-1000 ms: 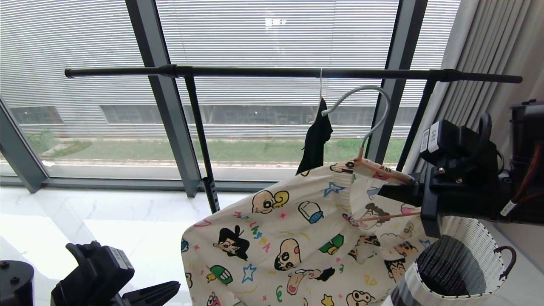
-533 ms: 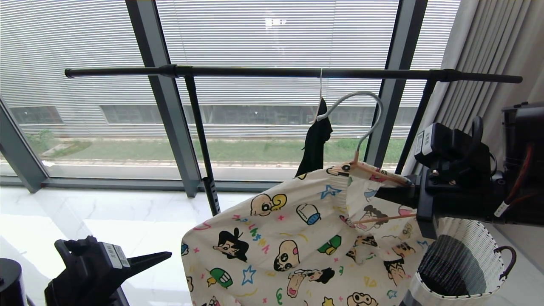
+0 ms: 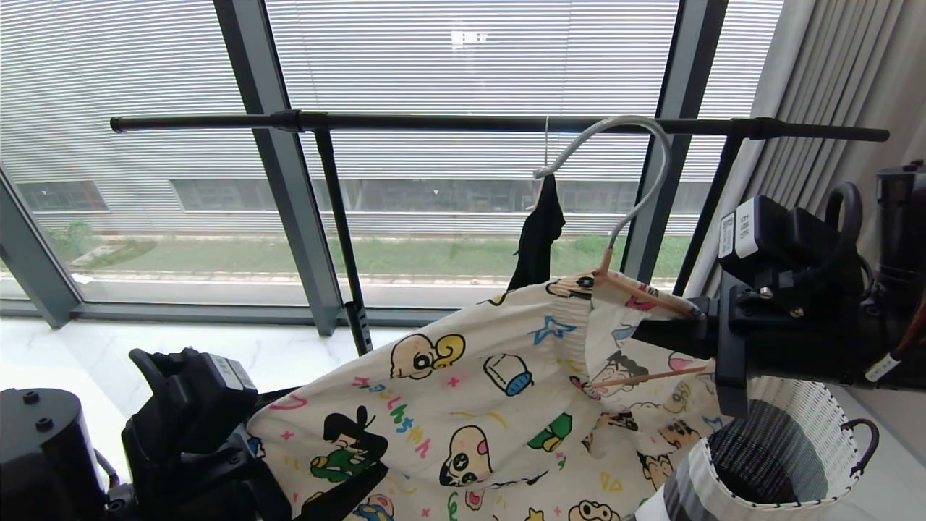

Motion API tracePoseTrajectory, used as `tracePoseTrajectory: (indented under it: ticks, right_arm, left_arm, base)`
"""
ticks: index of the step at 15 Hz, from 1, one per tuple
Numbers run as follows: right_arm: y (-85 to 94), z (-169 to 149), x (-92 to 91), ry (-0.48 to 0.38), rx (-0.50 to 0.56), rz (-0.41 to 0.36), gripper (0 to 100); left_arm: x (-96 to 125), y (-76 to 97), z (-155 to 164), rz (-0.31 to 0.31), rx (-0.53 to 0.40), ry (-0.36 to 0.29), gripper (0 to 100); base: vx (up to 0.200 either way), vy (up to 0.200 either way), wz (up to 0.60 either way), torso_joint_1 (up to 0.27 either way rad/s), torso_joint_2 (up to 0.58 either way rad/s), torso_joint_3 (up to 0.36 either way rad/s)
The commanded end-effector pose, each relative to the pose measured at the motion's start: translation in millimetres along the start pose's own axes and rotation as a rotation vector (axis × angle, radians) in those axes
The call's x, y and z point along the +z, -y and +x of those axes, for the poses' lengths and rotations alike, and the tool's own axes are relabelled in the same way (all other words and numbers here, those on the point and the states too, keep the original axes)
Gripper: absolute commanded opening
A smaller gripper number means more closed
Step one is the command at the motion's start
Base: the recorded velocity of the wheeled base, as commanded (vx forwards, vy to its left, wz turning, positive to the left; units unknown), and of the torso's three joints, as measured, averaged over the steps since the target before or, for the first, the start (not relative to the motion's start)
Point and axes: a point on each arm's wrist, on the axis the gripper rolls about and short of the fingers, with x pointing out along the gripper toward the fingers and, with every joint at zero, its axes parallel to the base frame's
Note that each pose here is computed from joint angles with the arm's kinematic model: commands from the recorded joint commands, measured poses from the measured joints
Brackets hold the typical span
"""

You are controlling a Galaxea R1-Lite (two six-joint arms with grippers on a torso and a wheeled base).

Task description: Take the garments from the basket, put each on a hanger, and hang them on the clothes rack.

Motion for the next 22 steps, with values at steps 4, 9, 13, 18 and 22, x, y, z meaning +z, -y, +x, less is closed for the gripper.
tracePoseTrajectory:
  ticks: [4, 9, 13, 18, 22]
  right_arm:
    - [-2.7, -4.8, 4.4, 0.018, 0.0, -0.009, 0]
    - [2.2, -6.4, 1.8, -0.004, -0.053, 0.024, 0]
    - [7.1, -7.9, 0.2, -0.004, -0.077, 0.029, 0]
    - [8.9, -6.4, 1.3, 0.012, -0.088, 0.042, 0]
    - [8.8, -6.3, 0.9, 0.01, -0.089, 0.041, 0]
  left_arm:
    - [-8.4, -2.8, 18.6, -0.023, 0.002, -0.004, 0]
    - [-10.8, -14.3, 14.3, -0.043, 0.085, -0.009, 0]
    - [-23.2, -27.2, 6.0, -0.078, 0.173, -0.052, 0]
    - [-27.4, -24.1, 6.0, -0.075, 0.159, -0.072, 0]
    - [-26.2, -24.3, 5.9, -0.073, 0.161, -0.067, 100]
  base:
    - [0.0, 0.0, 0.0, 0.0, 0.0, 0.0]
    - [0.0, 0.0, 0.0, 0.0, 0.0, 0.0]
    - [0.0, 0.0, 0.0, 0.0, 0.0, 0.0]
    - [0.0, 0.0, 0.0, 0.0, 0.0, 0.0]
    - [0.0, 0.0, 0.0, 0.0, 0.0, 0.0]
